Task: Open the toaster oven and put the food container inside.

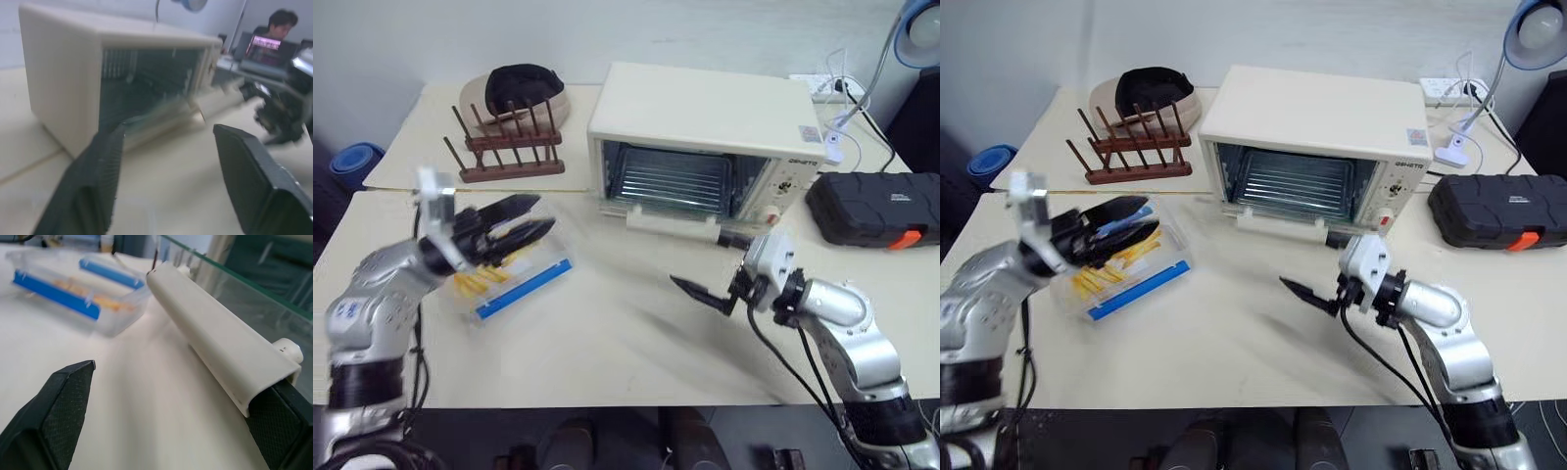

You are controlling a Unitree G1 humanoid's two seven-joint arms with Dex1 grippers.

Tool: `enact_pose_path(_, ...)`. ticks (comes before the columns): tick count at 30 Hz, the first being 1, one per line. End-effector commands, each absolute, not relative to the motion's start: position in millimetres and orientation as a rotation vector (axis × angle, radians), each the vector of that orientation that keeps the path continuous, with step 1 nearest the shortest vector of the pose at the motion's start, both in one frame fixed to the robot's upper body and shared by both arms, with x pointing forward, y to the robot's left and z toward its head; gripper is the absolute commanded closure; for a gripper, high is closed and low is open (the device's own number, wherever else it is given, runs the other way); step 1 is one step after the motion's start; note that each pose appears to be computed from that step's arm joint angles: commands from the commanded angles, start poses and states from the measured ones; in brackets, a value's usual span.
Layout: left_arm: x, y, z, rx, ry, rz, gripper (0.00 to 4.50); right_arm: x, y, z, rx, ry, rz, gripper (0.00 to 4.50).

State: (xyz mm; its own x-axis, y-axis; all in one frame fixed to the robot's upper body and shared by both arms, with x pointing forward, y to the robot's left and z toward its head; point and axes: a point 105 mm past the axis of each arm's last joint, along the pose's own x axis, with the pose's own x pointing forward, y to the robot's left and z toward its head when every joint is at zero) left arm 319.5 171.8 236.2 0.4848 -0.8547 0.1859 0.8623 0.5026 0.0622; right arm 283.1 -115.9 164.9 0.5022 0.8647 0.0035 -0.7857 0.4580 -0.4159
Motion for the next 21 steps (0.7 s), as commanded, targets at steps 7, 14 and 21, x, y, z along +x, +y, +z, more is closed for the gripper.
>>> enact_pose_path(7, 366.7, 109.8, 241.0, 0.106, -0.181, -1.155, 4.15, 278.6, -124.0, 178.4, -0.476, -0.331, 0.962, 0.00)
enact_pose_path(14, 352.4, 100.8, 205.7, 0.370, -0.080, -1.286, 4.47, 238.4, -173.9, 148.5, -0.448, -0.187, 0.821, 0.00)
enact_pose_path(21, 341.5, 90.8, 167.8, 0.629, -0.006, -1.264, 4.47, 198.0, -219.5, 139.6, -0.448, -0.074, 0.672, 0.00)
